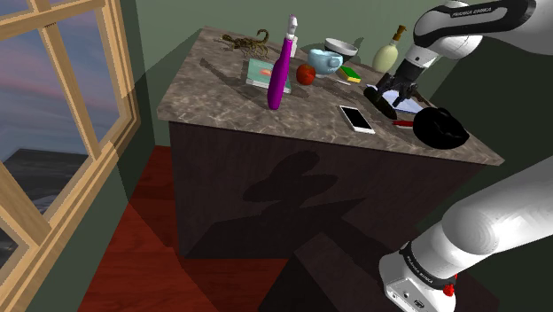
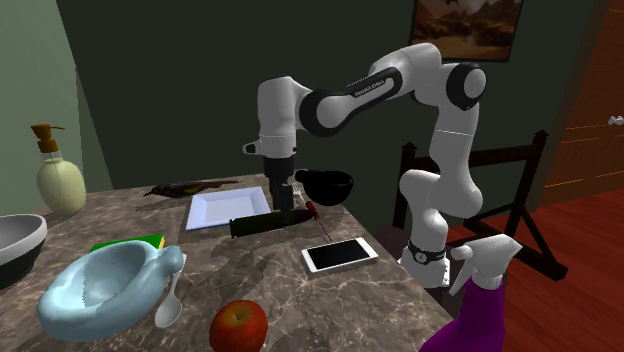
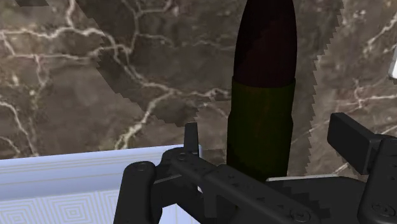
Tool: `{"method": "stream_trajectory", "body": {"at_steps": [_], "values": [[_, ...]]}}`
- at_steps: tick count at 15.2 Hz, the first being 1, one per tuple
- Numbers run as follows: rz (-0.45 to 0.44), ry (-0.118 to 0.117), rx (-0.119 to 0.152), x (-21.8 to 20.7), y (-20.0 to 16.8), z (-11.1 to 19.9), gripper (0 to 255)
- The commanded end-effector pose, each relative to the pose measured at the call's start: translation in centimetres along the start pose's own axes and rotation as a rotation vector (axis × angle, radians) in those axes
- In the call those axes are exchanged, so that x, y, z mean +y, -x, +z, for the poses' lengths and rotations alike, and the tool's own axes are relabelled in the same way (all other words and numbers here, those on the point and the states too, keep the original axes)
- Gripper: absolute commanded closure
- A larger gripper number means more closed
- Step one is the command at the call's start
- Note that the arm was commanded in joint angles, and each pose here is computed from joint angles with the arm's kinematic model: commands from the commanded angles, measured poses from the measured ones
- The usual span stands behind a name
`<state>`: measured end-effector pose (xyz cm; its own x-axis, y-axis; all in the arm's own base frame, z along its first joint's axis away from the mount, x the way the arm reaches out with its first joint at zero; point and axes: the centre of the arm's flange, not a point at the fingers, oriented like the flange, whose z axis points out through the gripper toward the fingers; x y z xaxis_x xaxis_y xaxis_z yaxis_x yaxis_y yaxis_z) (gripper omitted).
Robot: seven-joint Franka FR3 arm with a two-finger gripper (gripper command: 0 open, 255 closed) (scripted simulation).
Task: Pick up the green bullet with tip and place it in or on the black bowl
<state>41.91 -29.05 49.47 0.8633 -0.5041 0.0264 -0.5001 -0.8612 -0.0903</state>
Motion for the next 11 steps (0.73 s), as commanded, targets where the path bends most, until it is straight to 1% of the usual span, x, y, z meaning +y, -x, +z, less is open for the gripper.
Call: {"method": "stream_trajectory", "body": {"at_steps": [1, 7, 8, 11], "values": [[0.0, 0.0, 0.0, 0.0, 0.01, 0.35, 0], [0.0, 0.0, 0.0, 0.0, 0.01, 0.35, 0], [0.0, 0.0, 0.0, 0.0, 0.01, 0.35, 255], [0.0, 0.0, 0.0, 0.0, 0.01, 0.35, 255]]}}
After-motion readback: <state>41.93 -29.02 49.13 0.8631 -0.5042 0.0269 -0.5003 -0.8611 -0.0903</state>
